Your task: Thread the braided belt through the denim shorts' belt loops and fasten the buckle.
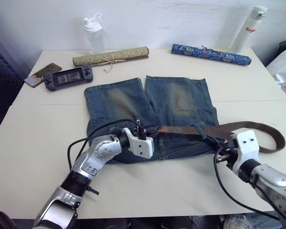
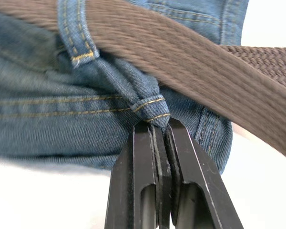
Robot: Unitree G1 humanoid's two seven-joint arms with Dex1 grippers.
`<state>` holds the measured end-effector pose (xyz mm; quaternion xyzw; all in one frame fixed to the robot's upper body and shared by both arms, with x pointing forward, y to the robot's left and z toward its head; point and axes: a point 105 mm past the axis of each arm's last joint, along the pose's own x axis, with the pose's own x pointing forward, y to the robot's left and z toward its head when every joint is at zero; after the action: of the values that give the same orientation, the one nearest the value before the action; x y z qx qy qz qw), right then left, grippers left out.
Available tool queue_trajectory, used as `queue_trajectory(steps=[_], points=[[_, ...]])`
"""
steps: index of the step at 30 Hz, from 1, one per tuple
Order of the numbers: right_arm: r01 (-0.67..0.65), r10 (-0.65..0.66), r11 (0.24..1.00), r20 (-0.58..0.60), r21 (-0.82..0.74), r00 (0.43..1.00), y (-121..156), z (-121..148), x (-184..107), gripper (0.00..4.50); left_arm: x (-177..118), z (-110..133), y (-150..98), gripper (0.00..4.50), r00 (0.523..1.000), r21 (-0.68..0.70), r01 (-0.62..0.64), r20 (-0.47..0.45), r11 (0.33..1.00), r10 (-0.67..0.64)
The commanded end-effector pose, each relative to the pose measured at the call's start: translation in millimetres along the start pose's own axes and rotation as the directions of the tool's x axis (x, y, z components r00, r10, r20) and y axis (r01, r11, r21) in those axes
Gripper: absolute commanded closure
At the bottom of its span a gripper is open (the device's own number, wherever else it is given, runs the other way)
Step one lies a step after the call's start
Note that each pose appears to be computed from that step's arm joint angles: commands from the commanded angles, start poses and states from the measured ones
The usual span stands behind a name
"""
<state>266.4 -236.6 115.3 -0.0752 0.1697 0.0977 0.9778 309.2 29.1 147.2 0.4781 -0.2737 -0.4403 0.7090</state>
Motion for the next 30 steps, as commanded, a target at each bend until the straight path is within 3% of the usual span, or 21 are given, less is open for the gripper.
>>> queue_trajectory(steps=[1,13,21,24,25,29,30], points=[[0.093,-0.092,0.995,0.035,-0.018,0.995,-21,13,-3,4.48,-2,7,9,4.50,0.999,0.032,-0.040,0.016,0.999,0.039],[0.239,-0.238,0.971,-0.012,0.000,0.971,-45,6,-2,4.48,-3,9,8,4.50,0.999,0.047,-0.036,0.016,0.998,0.036],[0.082,-0.092,0.989,0.079,0.120,0.993,-15,25,0,4.48,-2,9,7,4.50,0.999,0.043,-0.030,0.014,0.999,0.029],[0.046,-0.066,0.982,0.101,0.186,0.993,-16,30,-9,3.53,-1,10,6,4.50,0.999,0.043,-0.025,0.020,0.999,0.025],[0.013,-0.040,0.975,0.118,0.221,0.992,-15,35,-14,2.91,0,10,6,4.50,0.999,0.043,-0.025,0.022,0.999,0.024],[-0.109,0.051,0.943,0.186,0.314,0.981,-15,54,-33,1.46,1,10,6,4.50,0.999,0.047,-0.022,0.025,0.999,0.021],[-0.178,0.109,0.920,0.209,0.350,0.972,-11,59,-39,1.46,2,10,6,4.50,0.999,0.049,-0.022,0.027,0.999,0.020]])
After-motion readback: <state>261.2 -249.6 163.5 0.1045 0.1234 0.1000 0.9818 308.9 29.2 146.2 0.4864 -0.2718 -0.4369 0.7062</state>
